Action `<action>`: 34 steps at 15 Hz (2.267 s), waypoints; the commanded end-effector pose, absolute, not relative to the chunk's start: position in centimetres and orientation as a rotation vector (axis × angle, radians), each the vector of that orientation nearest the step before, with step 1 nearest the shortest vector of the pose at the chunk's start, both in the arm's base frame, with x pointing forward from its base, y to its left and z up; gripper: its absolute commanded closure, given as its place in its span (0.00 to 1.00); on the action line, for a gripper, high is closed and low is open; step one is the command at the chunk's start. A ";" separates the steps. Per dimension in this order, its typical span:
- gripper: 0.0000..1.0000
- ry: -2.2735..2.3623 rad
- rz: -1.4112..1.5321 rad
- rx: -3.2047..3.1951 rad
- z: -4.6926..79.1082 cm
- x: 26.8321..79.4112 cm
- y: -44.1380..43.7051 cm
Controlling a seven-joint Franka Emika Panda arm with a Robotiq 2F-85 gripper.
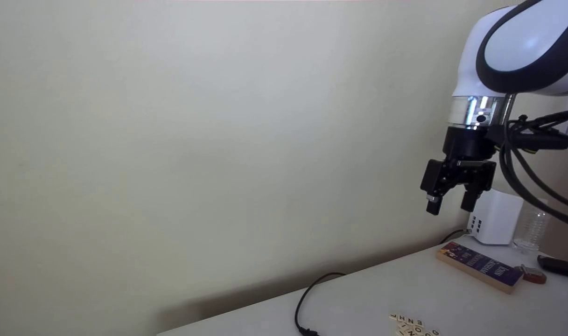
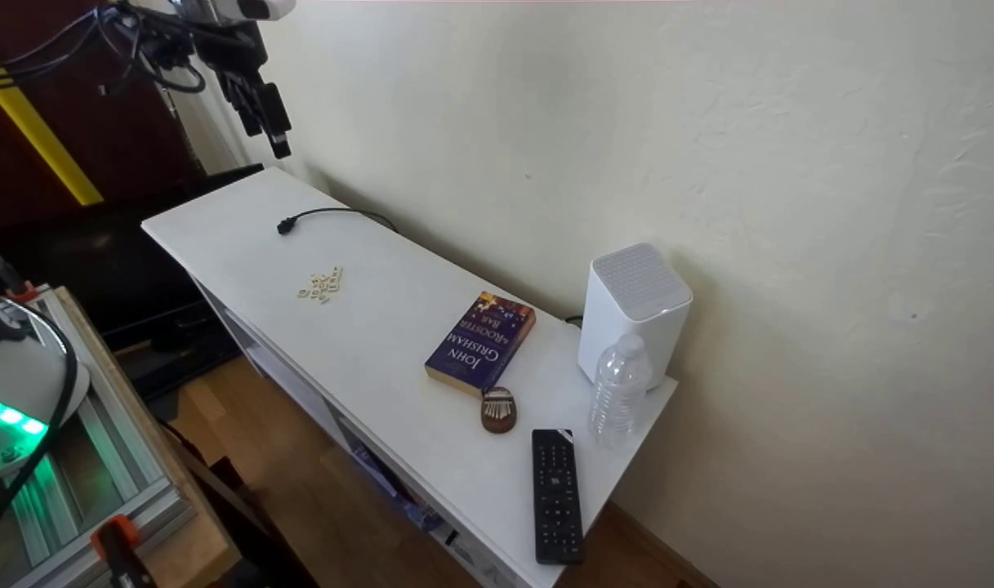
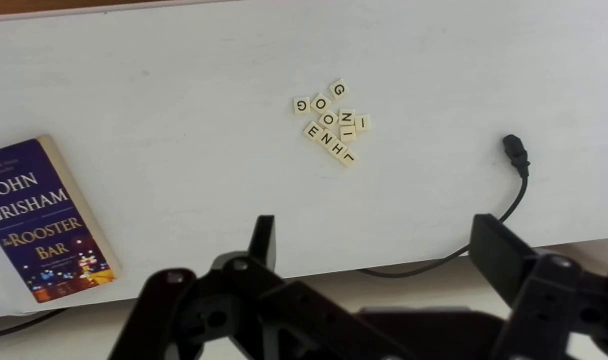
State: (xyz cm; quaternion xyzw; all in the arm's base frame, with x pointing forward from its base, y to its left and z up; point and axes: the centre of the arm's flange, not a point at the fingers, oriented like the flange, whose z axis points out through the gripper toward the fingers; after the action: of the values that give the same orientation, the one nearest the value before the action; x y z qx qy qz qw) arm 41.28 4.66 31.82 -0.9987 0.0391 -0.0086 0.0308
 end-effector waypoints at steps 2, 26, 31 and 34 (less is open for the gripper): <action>0.00 0.060 -0.041 -3.028 27.0 42.1 7.1; 0.00 -0.252 0.132 -2.994 14.2 42.2 9.3; 0.00 -0.330 0.182 -3.003 10.7 42.2 10.6; 0.00 -0.335 0.185 -3.008 9.0 42.6 10.9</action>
State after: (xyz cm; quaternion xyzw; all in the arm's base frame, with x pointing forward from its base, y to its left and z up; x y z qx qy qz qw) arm 41.49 10.35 11.23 -0.9908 -0.1039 0.0636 0.0593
